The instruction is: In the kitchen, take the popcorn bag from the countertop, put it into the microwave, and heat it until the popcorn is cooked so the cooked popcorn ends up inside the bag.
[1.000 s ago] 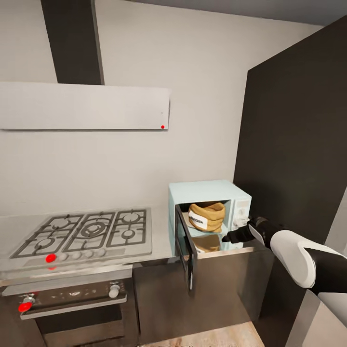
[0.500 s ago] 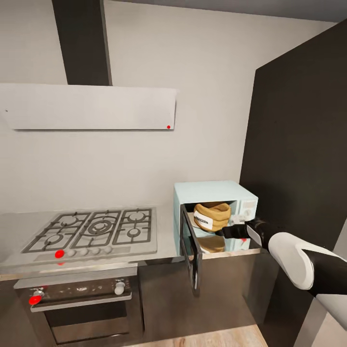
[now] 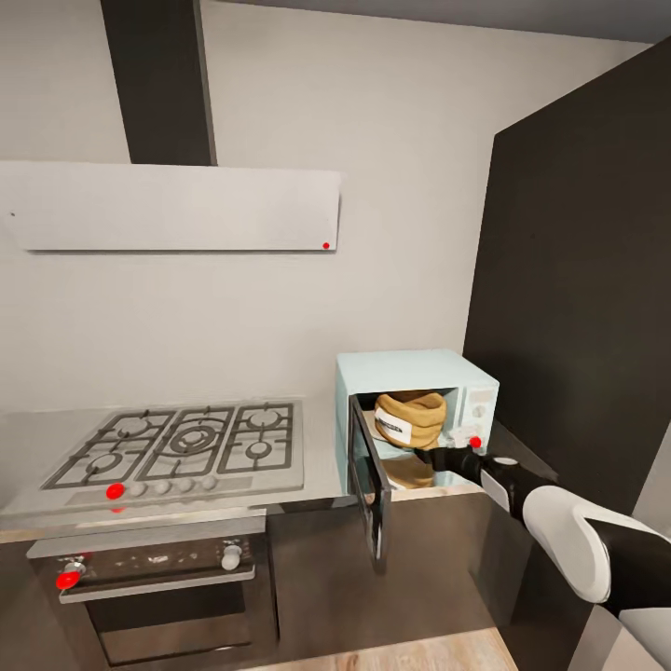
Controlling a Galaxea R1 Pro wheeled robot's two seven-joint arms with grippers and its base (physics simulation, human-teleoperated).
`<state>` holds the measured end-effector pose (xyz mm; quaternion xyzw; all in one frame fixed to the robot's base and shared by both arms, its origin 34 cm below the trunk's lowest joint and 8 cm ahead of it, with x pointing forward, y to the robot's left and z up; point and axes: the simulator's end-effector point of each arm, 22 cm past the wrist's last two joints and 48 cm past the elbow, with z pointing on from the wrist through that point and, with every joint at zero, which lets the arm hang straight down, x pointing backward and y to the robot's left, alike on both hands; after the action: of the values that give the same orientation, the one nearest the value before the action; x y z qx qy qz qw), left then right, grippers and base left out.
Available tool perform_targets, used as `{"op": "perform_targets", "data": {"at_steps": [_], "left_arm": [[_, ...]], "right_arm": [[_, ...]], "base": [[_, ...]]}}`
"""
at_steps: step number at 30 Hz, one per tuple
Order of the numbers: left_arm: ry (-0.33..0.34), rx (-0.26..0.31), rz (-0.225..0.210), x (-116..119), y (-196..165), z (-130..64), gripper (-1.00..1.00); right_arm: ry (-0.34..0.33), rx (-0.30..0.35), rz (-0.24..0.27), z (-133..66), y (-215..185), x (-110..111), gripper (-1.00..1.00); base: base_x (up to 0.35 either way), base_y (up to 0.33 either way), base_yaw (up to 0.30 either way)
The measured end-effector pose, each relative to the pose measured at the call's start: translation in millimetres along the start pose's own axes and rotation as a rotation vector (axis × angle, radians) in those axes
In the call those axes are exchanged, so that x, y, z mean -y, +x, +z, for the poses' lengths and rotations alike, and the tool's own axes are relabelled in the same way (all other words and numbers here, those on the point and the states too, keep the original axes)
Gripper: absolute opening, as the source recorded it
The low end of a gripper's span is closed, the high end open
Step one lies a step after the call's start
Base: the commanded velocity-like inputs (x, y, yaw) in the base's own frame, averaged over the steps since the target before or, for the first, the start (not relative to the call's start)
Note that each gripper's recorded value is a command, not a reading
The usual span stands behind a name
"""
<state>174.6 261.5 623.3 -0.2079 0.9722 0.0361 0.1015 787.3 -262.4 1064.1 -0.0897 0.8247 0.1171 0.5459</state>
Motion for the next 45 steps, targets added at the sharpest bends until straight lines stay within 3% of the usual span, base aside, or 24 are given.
{"op": "perform_targets", "data": {"at_steps": [4,12,23,34,36,45], "left_arm": [[0.001,0.001,0.004,0,0,0.0,1.00],[0.003,0.001,0.006,2,0,-0.1,1.00],[0.004,0.002,0.017,1,0,-0.2,1.00],[0.004,0.002,0.016,1,0,-0.2,1.00],[0.005,0.004,0.016,1,0,-0.4,1.00],[0.006,0.004,0.017,2,-1,-0.1,1.00]], "right_arm": [[0.016,0.084,0.055,-3.0,-13,8,1.00],[0.014,0.145,0.042,-2.3,-26,3,1.00],[0.075,0.147,0.038,-5.8,-26,21,1.00],[0.066,0.143,0.034,-3.9,-26,15,1.00],[0.076,0.161,0.070,-5.6,-31,18,1.00],[0.091,0.142,0.029,-12.2,-26,37,1.00]], "base": [[0.000,0.000,0.000],[0.006,0.000,0.000],[0.262,0.000,0.000],[0.310,0.000,0.000],[0.310,0.000,0.000],[0.159,0.000,0.000]]}}
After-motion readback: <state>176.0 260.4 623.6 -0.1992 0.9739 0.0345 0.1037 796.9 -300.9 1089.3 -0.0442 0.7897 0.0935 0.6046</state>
